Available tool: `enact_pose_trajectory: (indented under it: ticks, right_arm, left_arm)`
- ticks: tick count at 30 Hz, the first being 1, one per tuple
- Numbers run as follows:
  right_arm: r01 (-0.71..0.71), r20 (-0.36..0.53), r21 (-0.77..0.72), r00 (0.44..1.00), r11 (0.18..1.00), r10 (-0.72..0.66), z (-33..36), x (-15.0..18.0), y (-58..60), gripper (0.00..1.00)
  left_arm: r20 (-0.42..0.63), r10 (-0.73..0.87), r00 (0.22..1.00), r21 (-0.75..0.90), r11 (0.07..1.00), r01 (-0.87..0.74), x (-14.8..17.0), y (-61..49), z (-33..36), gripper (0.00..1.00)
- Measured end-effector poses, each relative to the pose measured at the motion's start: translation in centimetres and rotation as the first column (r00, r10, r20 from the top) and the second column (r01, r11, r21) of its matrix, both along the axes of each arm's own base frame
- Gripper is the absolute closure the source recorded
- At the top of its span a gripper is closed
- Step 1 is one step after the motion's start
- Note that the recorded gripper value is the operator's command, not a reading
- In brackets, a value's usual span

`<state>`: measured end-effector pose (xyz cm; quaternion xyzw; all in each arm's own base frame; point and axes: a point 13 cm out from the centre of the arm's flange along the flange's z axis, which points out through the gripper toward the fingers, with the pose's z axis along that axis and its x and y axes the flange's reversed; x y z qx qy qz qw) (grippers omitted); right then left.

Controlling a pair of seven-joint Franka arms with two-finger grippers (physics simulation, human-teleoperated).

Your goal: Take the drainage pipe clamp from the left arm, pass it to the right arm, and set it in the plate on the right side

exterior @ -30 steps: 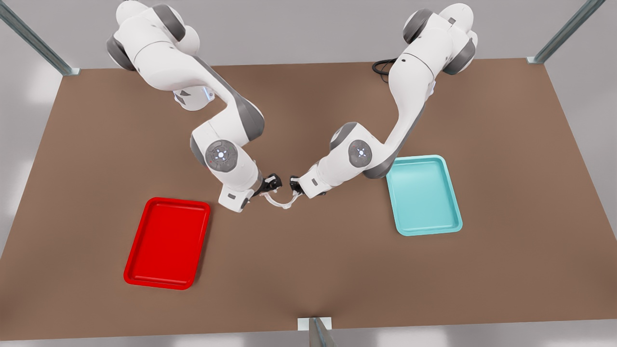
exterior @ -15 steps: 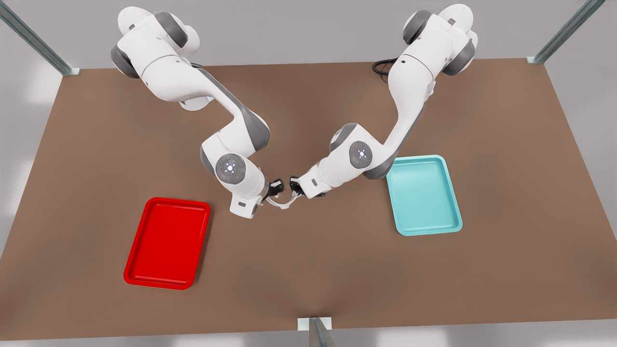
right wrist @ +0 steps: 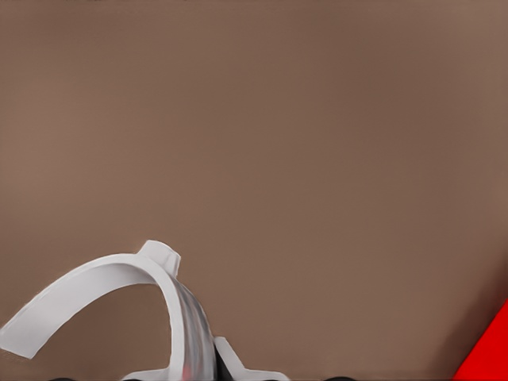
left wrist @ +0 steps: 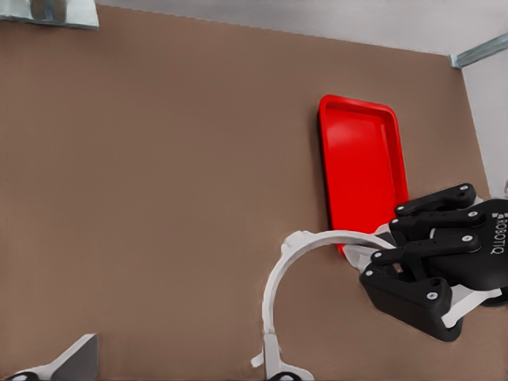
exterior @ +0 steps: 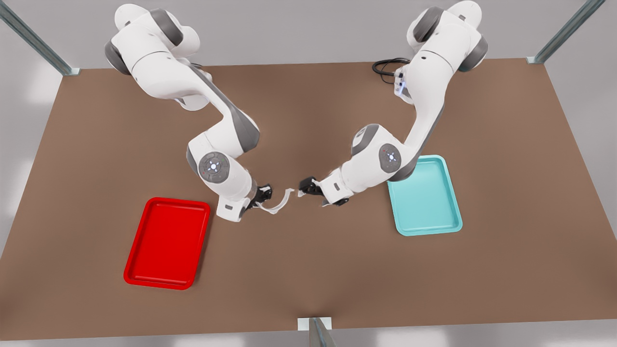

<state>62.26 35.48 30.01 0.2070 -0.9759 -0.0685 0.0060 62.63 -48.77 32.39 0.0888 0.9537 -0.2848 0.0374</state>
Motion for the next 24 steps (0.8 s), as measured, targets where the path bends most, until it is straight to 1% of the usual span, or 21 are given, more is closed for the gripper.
enact_pose_trajectory:
  ticks: [2, 4, 5, 6, 8, 11, 14, 17, 19, 21, 24]
  right_arm:
    - [0.034, -0.001, -0.039, 0.999, 0.999, -0.034, -0.5, 0.8, -4.0, 0.79]
    - [0.087, -0.013, -0.078, 0.996, 0.993, -0.089, -1.1, 1.1, -9.3, 0.79]
    - [0.117, -0.018, -0.092, 0.993, 0.989, -0.119, -1.4, 1.4, -11.9, 0.79]
    - [0.148, -0.025, -0.105, 0.988, 0.983, -0.152, -1.9, 1.5, -14.7, 0.79]
    - [0.203, -0.047, -0.133, 0.976, 0.970, -0.211, -3.7, 1.0, -19.7, 0.79]
    - [0.272, -0.074, -0.150, 0.956, 0.950, -0.285, -7.6, 0.9, -26.2, 0.79]
    - [0.316, -0.082, -0.142, 0.941, 0.938, -0.329, -11.3, 1.5, -30.6, 0.79]
    - [0.330, -0.066, -0.142, 0.938, 0.933, -0.341, -13.5, 2.4, -33.4, 0.79]
    - [0.338, -0.058, -0.142, 0.935, 0.930, -0.349, -14.7, 2.7, -35.2, 0.79]
    - [0.343, -0.042, -0.140, 0.935, 0.929, -0.352, -15.3, 3.2, -36.5, 0.79]
    - [0.339, -0.026, -0.152, 0.938, 0.928, -0.347, -16.6, 3.7, -38.5, 0.79]
  left_arm:
    - [-0.006, 0.067, 0.998, 0.025, 0.997, -0.067, 3.5, 7.2, 1.9, 0.00]
    - [-0.023, 0.169, 0.985, 0.095, 0.981, -0.167, 7.7, 19.4, 2.0, 0.00]
    - [-0.034, 0.212, 0.977, 0.136, 0.969, -0.206, 8.9, 25.6, 1.5, 0.00]
    - [-0.042, 0.229, 0.972, 0.181, 0.959, -0.218, 9.2, 30.3, 1.1, 0.00]
    - [-0.043, 0.208, 0.977, 0.285, 0.940, -0.188, 8.1, 35.4, 1.8, 0.00]
    - [-0.058, 0.157, 0.986, 0.436, 0.892, -0.116, 5.7, 40.2, 3.3, 0.00]
    - [-0.062, 0.151, 0.987, 0.517, 0.850, -0.098, 4.3, 44.0, 5.7, 0.00]
    - [0.001, 0.147, 0.989, 0.557, 0.821, -0.123, 2.5, 45.3, 11.9, 0.00]
    - [0.011, 0.166, 0.986, 0.575, 0.805, -0.142, 1.0, 45.6, 14.0, 0.00]
    - [-0.005, 0.172, 0.985, 0.570, 0.810, -0.138, 0.1, 45.8, 14.5, 0.00]
    - [-0.035, 0.169, 0.985, 0.562, 0.818, -0.120, -0.4, 46.0, 14.0, 0.00]
